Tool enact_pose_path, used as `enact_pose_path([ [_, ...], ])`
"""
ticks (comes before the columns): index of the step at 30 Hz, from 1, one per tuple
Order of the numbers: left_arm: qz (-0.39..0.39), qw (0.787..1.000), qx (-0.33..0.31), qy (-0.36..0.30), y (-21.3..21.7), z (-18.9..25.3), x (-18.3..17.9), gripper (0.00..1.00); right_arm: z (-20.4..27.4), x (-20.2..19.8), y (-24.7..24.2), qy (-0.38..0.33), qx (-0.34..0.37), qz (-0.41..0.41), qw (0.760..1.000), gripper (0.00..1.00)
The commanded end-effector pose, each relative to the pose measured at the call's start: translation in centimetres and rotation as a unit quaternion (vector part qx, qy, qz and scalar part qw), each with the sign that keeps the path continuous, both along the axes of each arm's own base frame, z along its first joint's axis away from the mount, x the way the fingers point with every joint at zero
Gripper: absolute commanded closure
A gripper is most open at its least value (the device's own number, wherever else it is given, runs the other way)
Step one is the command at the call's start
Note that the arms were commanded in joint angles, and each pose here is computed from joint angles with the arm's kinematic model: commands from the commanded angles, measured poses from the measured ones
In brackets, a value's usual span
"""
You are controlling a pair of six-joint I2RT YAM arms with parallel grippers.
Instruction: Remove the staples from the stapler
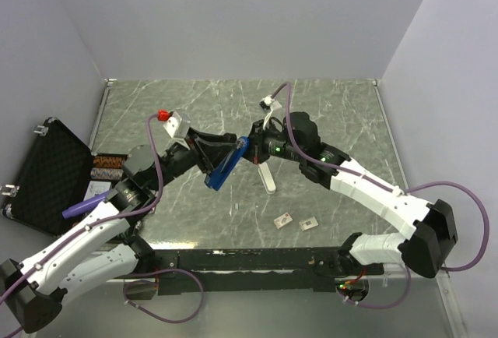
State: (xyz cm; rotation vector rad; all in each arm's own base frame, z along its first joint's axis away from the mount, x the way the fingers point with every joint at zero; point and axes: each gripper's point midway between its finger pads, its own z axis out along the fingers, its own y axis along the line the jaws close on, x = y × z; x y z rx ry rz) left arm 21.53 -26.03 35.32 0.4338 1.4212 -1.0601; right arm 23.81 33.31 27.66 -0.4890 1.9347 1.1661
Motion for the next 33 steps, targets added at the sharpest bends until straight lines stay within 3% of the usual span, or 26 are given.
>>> enact_pose_path([
  [1,-0.027,0.998,-0.048,-0.041,-0.3,3.0,-1.1,0.99,4.0,-0.9,1.8,-0.024,0.058,0.043,0.997,1.0],
  [26,-0.056,0.998,0.001,-0.027,-2.6,-1.6,-0.8,0.99,8.3,-4.1,6.2,0.009,0.055,0.137,0.989,1.0],
  [33,-0.035,0.999,0.007,-0.037,-2.0,-1.1,-0.6,0.99,7.5,-3.3,5.0,-0.004,0.026,0.102,0.994,1.0],
])
